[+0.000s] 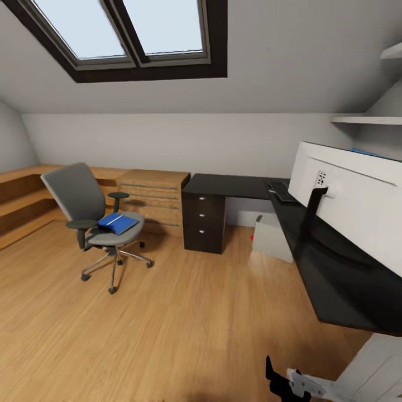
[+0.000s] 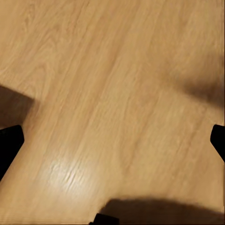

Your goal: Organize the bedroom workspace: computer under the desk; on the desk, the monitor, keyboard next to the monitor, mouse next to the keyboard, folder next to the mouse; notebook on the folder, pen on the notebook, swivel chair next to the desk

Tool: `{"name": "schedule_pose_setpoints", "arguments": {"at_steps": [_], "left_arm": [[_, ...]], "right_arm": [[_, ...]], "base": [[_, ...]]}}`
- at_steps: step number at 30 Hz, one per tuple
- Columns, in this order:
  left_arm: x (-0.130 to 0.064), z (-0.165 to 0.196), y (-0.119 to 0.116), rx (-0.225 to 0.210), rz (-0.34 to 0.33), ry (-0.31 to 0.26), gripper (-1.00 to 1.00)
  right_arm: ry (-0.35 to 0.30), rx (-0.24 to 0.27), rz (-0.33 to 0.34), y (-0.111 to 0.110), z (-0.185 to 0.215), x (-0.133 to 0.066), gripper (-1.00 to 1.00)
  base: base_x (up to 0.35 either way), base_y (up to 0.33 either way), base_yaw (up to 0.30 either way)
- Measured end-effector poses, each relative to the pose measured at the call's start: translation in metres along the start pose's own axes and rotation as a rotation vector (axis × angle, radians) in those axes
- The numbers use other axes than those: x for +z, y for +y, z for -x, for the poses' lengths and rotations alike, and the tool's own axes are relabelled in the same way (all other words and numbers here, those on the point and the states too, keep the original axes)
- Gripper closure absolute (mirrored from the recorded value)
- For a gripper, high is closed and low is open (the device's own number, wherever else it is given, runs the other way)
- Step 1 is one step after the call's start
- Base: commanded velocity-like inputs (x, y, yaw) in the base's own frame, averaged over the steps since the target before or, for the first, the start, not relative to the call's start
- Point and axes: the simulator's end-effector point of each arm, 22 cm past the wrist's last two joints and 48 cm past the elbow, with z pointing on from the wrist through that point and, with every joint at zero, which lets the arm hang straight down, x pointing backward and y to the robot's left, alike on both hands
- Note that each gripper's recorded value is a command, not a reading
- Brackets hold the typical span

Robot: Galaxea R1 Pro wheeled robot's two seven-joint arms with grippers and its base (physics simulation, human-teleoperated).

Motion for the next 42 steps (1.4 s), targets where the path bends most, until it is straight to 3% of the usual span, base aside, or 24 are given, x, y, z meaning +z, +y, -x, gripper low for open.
{"name": "schedule_pose_setpoints", "arguments": {"at_steps": [13, 42], "left_arm": [[-0.0002, -0.0012, 0.0002, 0.000, 0.000, 0.001, -1.00], [0.0002, -0.0068, 0.0009, 0.003, 0.005, 0.013, -1.00]], "right_arm": [[0.002, 0.000, -0.001, -0.0004, -0.0008, -0.0003, -1.00], [0.012, 0.001, -0.007, -0.0019, -0.0057, -0.0011, -1.00]], "base": [[-0.200, -0.217, -0.236], [-0.003, -0.345, -0.007]]}}
